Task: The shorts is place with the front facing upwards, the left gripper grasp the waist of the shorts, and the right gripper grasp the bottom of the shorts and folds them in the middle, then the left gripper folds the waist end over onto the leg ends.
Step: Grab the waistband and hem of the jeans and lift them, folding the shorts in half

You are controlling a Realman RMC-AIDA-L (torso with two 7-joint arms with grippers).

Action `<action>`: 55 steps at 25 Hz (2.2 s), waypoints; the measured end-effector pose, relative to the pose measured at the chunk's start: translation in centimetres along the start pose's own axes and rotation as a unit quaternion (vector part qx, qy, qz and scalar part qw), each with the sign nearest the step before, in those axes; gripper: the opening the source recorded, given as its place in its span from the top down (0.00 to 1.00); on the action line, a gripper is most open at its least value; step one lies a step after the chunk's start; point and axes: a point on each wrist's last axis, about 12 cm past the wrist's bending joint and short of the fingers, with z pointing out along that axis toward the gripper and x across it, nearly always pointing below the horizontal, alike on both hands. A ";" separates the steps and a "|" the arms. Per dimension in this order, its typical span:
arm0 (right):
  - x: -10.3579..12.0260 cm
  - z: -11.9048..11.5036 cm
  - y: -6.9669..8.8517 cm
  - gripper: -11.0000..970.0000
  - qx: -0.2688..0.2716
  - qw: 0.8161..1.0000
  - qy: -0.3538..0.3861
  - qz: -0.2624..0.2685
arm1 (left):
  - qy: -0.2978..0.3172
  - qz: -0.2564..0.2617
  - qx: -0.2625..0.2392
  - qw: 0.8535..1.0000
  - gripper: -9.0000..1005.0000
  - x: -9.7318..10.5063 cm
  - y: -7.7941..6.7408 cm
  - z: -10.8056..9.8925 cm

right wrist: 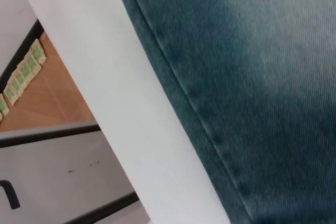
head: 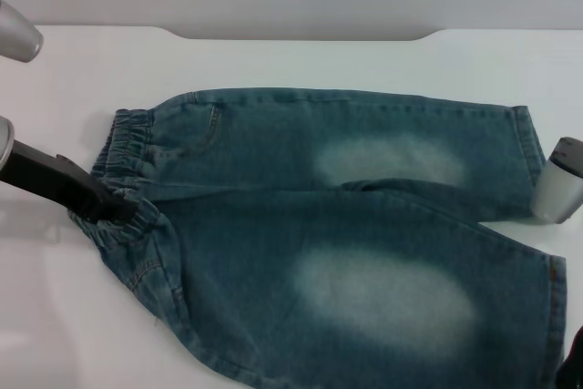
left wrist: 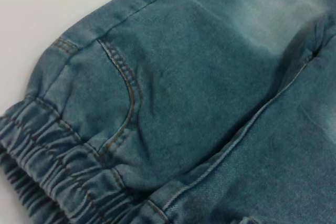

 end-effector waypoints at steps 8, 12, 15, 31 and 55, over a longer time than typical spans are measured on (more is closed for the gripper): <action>-0.2 0.0 0.0 0.63 0.008 1.000 0.005 -0.005 | 0.000 0.000 0.001 1.000 0.95 0.0 -0.1 0.1; -0.3 0.1 0.0 0.83 0.008 1.000 0.007 -0.005 | 0.000 0.000 0.001 1.000 0.95 0.0 -0.1 0.1; -0.5 0.1 0.1 0.84 0.005 1.000 0.005 -0.007 | 0.000 0.001 0.001 1.000 0.95 0.0 -0.1 0.1; -0.7 0.1 -0.2 0.97 0.018 1.000 -0.014 -0.012 | -0.003 0.007 -0.003 1.000 0.95 -0.5 -0.1 -0.1; 1.5 -2.9 0.7 0.97 0.063 0.974 -0.206 -0.077 | -0.066 0.040 -0.067 0.995 0.95 -3.6 -0.2 -2.5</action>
